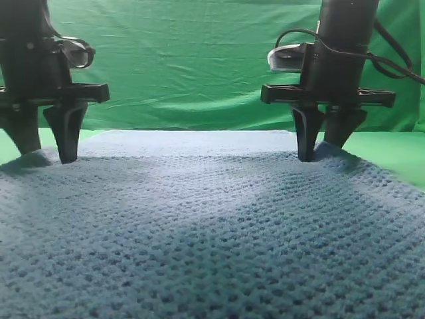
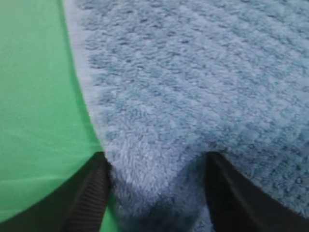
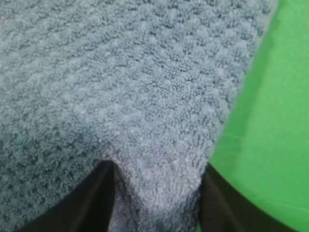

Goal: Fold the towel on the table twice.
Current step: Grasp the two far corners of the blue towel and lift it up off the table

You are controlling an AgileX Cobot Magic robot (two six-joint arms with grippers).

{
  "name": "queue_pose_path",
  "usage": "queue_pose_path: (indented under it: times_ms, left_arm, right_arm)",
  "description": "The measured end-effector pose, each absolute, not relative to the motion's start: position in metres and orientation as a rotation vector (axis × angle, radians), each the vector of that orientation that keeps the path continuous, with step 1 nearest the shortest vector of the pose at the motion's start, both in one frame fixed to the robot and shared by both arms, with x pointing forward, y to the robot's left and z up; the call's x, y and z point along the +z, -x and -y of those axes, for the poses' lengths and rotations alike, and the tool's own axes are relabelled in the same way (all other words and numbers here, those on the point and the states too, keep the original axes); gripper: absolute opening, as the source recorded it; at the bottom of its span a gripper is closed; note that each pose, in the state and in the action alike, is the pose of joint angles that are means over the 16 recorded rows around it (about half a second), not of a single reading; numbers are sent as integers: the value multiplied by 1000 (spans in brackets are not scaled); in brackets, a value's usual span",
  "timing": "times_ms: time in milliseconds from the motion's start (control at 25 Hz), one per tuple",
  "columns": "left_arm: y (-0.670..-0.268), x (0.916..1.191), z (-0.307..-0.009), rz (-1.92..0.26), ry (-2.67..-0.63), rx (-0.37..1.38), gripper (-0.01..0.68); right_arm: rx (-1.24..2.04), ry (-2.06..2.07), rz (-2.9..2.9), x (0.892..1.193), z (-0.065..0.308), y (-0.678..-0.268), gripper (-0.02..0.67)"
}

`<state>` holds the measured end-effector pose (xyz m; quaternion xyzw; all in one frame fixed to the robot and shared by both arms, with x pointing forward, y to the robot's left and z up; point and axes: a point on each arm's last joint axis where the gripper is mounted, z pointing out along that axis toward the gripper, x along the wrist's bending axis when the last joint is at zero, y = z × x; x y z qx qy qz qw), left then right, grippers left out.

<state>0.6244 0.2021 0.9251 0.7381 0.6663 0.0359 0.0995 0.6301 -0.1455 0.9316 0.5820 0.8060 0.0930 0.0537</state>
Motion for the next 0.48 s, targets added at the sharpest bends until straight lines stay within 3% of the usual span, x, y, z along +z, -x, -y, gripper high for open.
queue_pose_path:
  times_ms: [320,480]
  left_arm:
    - [-628,930,-195,-1988,-2161,51,58]
    - [-634,949,-196,-1989,-2114,52,8]
  right_arm:
    - [304,-1777,-2444,935,143,-630,46]
    - [338,-1754,-2424,949,144,-633,7]
